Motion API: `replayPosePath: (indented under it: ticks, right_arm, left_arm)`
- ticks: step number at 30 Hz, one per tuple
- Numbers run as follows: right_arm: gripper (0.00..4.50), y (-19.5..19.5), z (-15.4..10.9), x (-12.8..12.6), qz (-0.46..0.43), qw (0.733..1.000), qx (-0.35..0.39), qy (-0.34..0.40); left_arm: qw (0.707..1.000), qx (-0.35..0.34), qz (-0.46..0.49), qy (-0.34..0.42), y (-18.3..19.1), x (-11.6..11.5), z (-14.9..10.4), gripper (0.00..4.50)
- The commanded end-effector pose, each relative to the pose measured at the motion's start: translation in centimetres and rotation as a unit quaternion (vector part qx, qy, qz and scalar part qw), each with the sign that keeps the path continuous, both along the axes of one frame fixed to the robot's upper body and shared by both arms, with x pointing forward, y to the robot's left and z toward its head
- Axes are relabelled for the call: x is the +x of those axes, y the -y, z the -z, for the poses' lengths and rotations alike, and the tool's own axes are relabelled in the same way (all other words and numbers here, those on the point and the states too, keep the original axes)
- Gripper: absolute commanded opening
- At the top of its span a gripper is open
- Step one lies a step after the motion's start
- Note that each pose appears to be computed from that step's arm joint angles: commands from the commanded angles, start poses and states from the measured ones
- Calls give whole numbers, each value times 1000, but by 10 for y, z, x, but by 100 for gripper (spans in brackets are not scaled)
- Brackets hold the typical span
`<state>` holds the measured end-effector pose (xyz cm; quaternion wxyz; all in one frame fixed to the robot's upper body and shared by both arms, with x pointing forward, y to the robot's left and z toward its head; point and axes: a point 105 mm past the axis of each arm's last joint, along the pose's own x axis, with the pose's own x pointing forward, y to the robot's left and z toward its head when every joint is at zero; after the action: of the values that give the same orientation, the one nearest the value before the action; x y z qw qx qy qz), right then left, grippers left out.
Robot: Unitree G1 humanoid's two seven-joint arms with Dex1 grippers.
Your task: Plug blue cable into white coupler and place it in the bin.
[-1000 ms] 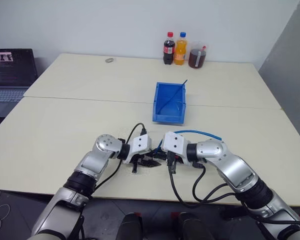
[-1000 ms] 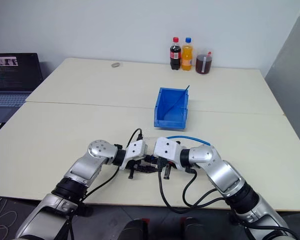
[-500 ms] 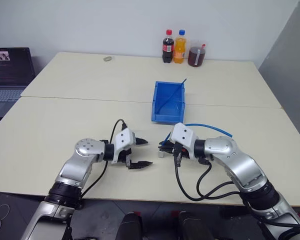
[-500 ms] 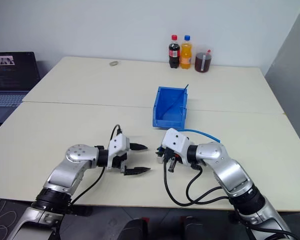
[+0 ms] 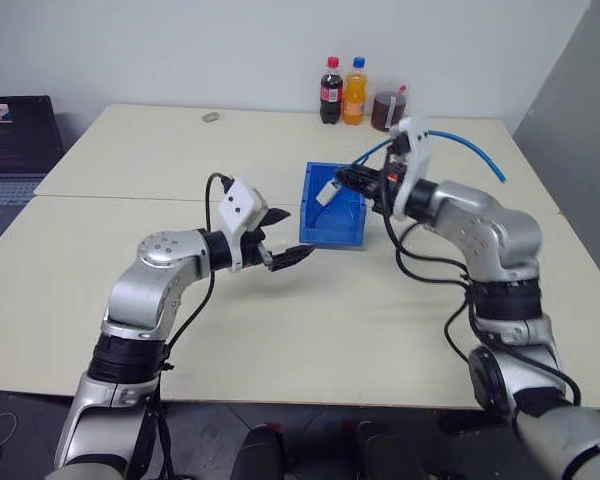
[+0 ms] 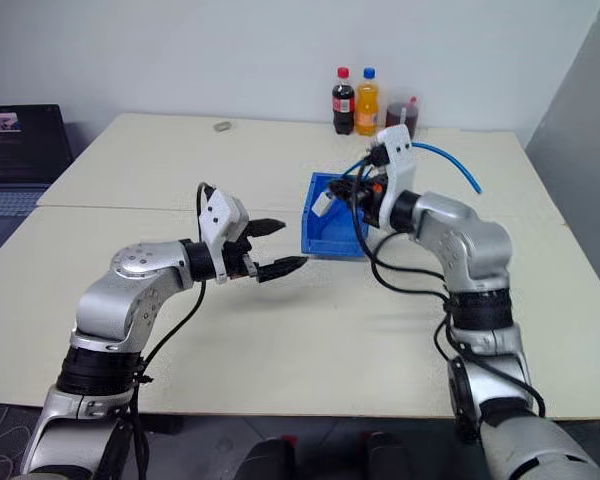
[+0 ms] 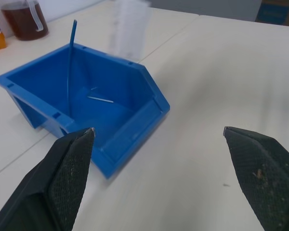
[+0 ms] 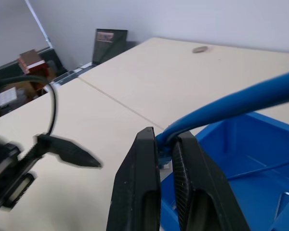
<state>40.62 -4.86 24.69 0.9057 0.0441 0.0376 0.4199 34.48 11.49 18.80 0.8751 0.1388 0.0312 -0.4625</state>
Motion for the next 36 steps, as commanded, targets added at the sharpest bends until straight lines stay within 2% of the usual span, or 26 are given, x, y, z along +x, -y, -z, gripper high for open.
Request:
replayPosePath:
  ticks: [1,4,6,7,8,10,13,17,20,25,27,30,33,36]
  right_arm:
    - [78,1,-4,22,3,999,-41,-5]
    - [143,10,-1,33,7,997,-81,-15]
    - [205,20,-4,38,6,994,-111,-16]
    - [214,27,-5,38,1,990,-138,-12]
    - [242,37,-7,37,-6,986,-169,-9]
    - [295,52,-7,33,-25,976,-218,-7]
    - [370,62,-5,27,-53,966,-251,-11]
    - [446,86,1,3,-131,934,-331,5]
    - [446,91,-3,-17,-155,943,-293,22]
    - [446,105,-4,-20,-33,978,-193,66]
    - [446,109,9,-29,29,988,-140,62]
    - [446,110,30,-43,115,988,-89,52]
    - [446,95,45,-58,126,989,-69,37]
    - [446,81,55,-62,117,990,-73,34]
  left_arm:
    - [999,13,8,28,4,-2,-10,450]
    - [999,14,11,29,6,-2,-10,450]
    - [999,14,11,30,6,-3,-9,450]
    - [999,15,8,31,5,-2,-9,450]
    - [999,16,4,31,3,-2,-8,450]
    - [999,18,-6,31,-2,0,-8,450]
    - [999,20,-15,31,-7,2,-7,450]
    - [998,22,-45,29,-24,9,-7,450]
    - [995,18,-90,35,-47,18,-10,450]
    - [986,21,-151,65,-78,21,-16,450]
    - [980,24,-186,67,-95,23,-16,450]
    - [973,15,-218,67,-107,24,-16,450]
    - [972,9,-224,64,-106,23,-14,450]
    - [974,-3,-220,56,-102,24,-12,450]
